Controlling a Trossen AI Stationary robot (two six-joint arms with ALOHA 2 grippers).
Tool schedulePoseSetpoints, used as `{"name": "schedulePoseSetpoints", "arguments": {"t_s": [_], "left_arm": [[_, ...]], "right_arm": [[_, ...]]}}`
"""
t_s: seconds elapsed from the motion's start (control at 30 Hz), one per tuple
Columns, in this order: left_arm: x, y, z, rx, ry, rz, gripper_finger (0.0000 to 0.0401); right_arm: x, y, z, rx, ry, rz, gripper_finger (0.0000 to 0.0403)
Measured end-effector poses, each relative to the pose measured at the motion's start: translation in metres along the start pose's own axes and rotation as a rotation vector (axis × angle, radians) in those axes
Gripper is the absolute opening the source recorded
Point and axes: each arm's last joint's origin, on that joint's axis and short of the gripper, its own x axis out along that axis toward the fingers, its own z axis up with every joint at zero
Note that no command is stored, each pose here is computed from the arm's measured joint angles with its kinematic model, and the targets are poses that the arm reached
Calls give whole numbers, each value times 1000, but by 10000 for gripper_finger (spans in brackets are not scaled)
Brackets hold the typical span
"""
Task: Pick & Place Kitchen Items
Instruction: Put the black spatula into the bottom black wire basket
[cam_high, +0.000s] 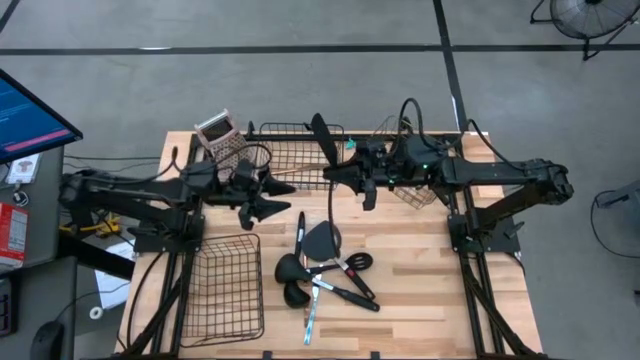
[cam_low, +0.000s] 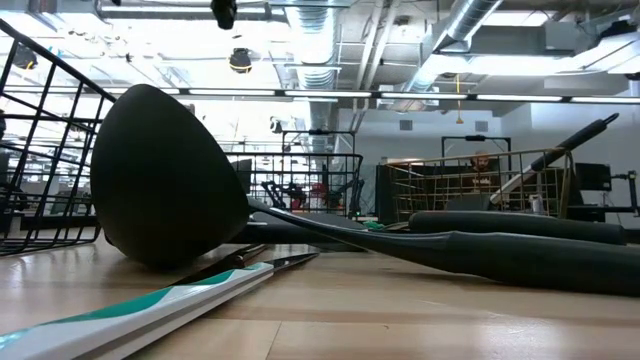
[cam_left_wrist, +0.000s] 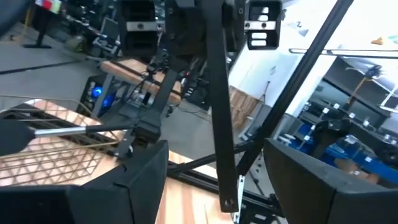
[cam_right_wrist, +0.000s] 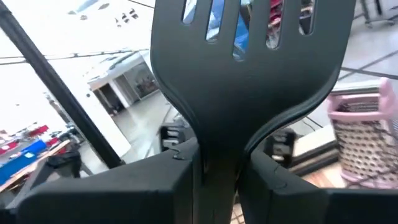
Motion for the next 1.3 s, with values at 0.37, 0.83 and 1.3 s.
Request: {"name": "schedulePoseSetpoints", "arguments": {"t_s": [0.37, 0.83, 1.3], "left_arm": [[17, 3, -6, 2, -40, -84, 251], [32, 8, -15, -13, -60, -146, 250], [32, 6, -13, -36, -82, -163, 250]], "right_arm": [[5, 2, 2, 1, -43, 55, 65], [34, -7, -19, 75, -18, 142, 65], [40, -9, -24, 56, -21, 169, 65]]}}
